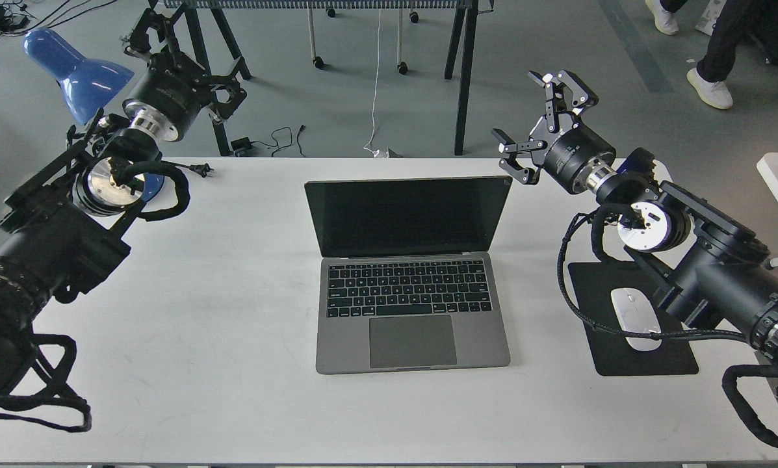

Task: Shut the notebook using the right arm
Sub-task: 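Reach the right gripper over the laptop screen's top edge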

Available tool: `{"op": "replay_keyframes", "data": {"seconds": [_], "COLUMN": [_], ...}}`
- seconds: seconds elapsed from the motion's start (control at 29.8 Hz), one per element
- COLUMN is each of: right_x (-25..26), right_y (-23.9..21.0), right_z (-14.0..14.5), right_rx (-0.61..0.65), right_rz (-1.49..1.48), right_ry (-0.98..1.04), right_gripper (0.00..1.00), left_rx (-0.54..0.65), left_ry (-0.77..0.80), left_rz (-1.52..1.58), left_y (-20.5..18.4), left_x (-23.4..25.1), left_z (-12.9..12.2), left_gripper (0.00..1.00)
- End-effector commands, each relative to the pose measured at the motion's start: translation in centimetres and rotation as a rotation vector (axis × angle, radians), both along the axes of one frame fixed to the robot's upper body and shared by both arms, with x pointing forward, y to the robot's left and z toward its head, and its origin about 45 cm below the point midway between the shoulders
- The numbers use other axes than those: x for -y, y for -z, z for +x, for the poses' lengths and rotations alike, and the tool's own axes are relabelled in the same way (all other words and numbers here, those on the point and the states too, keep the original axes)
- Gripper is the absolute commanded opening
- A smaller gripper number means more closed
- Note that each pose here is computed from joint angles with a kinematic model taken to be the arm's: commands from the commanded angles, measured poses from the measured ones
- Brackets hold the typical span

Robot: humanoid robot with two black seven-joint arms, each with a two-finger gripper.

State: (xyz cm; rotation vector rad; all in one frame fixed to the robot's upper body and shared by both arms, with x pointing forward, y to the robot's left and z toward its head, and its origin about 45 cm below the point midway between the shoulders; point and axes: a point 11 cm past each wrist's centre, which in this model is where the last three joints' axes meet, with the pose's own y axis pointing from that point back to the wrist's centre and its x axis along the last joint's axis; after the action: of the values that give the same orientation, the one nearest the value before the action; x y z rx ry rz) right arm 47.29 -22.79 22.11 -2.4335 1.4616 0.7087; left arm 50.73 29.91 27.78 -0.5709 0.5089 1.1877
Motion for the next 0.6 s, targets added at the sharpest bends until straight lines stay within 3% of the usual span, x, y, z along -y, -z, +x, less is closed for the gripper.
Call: {"op": "replay_keyframes", "data": {"seconds": [0.0, 0.2, 0.4, 0.57], "right_x": [-0.3, -0.8, -4.0, -3.3], "right_y": [0.0, 0.0, 0.7, 0.9], "right_z": [0.0, -0.1, -2.2, -3.1], "right_rx": [-0.003, -0.003, -0.024, -0.030], "right_rz": [-0.004, -0.020, -0.045, -0.071], "right_ry": [-0.009, -0.030, -0.164, -0.189], "right_gripper": [1.00, 1.00, 1.00, 1.00], "left_rx": [-0.001, -0.001, -0.002, -0.003], "left_ry": [0.001, 0.002, 0.002, 0.002], "left_rz": [0.002, 0.003, 0.004, 0.004], "left_y": [0.0, 0.1, 0.1, 0.2], "left_x": [0.0, 0.0, 0.1, 0.0], "left_z": [0.0, 0.0, 0.0, 0.0], "left_gripper": [1.00, 1.00, 1.00, 1.00]}}
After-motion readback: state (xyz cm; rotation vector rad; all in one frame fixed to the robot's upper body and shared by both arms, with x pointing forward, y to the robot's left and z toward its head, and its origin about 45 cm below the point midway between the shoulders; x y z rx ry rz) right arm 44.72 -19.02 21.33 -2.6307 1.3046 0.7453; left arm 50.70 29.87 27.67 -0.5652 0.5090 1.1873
